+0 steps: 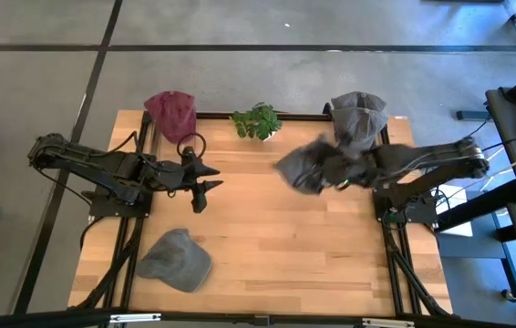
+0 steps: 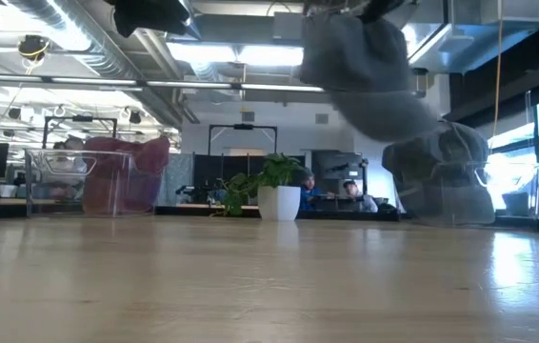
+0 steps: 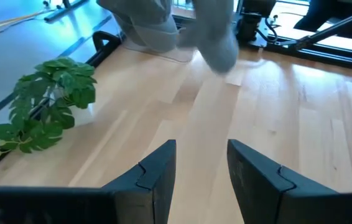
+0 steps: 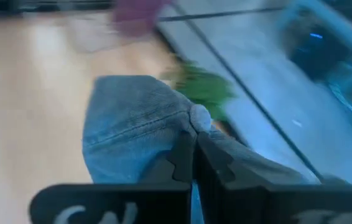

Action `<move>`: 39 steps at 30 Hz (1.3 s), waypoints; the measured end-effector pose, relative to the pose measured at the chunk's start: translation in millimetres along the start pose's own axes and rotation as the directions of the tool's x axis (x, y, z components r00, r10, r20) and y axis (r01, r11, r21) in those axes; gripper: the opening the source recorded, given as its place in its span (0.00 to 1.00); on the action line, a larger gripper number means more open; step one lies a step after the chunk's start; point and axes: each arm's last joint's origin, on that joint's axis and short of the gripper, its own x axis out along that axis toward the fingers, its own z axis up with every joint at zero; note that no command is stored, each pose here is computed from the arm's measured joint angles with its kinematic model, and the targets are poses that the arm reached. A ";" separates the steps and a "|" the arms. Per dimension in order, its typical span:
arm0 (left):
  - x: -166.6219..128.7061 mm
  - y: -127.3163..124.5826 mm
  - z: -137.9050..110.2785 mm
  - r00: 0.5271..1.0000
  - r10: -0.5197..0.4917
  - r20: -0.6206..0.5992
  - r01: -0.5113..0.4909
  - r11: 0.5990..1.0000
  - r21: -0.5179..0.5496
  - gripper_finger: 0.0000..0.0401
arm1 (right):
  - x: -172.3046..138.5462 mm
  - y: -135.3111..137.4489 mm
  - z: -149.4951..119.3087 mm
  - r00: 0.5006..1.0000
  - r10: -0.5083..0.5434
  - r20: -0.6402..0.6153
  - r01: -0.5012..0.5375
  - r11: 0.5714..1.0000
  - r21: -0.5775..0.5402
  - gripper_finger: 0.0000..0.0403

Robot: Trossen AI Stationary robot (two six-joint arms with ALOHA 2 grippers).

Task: Pick & Place hat
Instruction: Put the gray cap into the right transparent bin

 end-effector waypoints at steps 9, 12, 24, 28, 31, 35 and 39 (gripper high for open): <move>-0.1 2.7 1.0 0.995 0.091 0.034 -0.091 0.996 -0.002 0.35 | -14.5 -69.6 -13.0 0.960 -0.271 -0.075 0.279 0.951 0.132 0.01; -0.2 3.5 1.3 0.992 0.117 0.043 -0.117 0.993 -0.003 0.35 | -16.5 -84.4 -18.5 0.933 -0.342 -0.114 0.357 0.921 0.153 0.01; -0.5 5.4 2.0 0.980 0.185 0.068 -0.186 0.982 0.012 0.35 | 4.2 -106.0 -43.5 0.794 -0.562 -0.231 0.599 0.787 0.145 0.01; -0.6 6.2 2.3 0.975 0.208 0.076 -0.210 0.978 0.010 0.35 | 21.3 -106.8 -59.2 0.755 -0.593 -0.279 0.641 0.758 0.122 0.01; -0.7 6.5 2.4 0.972 0.220 0.080 -0.221 0.975 0.010 0.35 | 31.4 -106.4 -71.6 0.721 -0.626 -0.298 0.677 0.727 0.112 0.01; -0.2 7.9 2.8 0.970 0.228 0.081 -0.229 0.973 0.006 0.35 | 41.6 -105.7 -83.9 0.669 -0.687 -0.283 0.733 0.673 0.098 0.01; 1.1 10.7 3.6 0.967 0.240 0.079 -0.241 0.971 -0.002 0.35 | 49.9 -106.0 -90.2 0.651 -0.705 -0.280 0.751 0.652 0.105 0.02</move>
